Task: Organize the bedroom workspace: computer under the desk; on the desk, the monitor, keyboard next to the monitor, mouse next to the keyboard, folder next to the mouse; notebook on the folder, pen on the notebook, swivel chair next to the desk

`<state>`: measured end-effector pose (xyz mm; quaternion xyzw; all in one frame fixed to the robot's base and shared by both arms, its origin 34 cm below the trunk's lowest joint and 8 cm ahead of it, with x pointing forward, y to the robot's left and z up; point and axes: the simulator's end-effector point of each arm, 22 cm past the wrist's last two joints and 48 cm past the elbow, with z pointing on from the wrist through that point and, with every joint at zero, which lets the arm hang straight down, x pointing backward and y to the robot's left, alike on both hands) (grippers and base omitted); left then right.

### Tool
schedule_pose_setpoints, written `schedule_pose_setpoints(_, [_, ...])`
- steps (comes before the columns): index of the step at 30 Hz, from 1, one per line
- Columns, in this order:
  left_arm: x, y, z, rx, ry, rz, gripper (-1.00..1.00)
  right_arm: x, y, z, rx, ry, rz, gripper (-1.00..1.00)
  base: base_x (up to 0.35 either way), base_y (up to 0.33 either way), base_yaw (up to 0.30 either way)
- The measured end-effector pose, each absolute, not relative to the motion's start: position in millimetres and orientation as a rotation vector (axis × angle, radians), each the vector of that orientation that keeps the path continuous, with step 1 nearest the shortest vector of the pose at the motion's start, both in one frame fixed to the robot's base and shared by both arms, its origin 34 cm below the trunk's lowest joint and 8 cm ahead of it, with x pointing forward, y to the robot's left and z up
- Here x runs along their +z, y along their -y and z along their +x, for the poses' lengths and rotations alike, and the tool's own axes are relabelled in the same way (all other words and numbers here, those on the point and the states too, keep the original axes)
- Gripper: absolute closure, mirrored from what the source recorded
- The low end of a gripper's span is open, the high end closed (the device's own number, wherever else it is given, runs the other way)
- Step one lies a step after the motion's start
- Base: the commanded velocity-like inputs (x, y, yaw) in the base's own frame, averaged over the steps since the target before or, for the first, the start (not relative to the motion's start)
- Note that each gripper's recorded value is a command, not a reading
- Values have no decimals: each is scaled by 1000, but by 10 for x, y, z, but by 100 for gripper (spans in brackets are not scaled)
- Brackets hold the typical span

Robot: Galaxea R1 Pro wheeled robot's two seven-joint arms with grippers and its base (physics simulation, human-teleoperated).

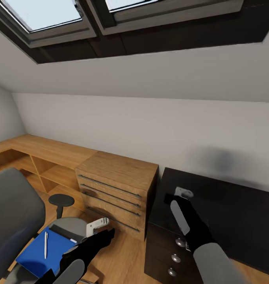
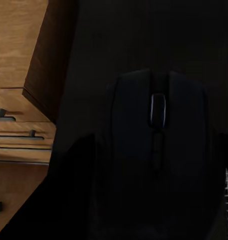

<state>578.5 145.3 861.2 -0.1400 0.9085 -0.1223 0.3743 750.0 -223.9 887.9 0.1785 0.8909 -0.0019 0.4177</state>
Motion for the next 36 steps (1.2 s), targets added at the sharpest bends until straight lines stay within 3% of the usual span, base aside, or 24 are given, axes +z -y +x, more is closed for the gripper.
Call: schedule_pose_setpoints(36, [8742, -1509, 5719, -285, -2353, -362, -100, 9359, 2090, 7338, 18, -2191, 394, 100, -13, 3, -27])
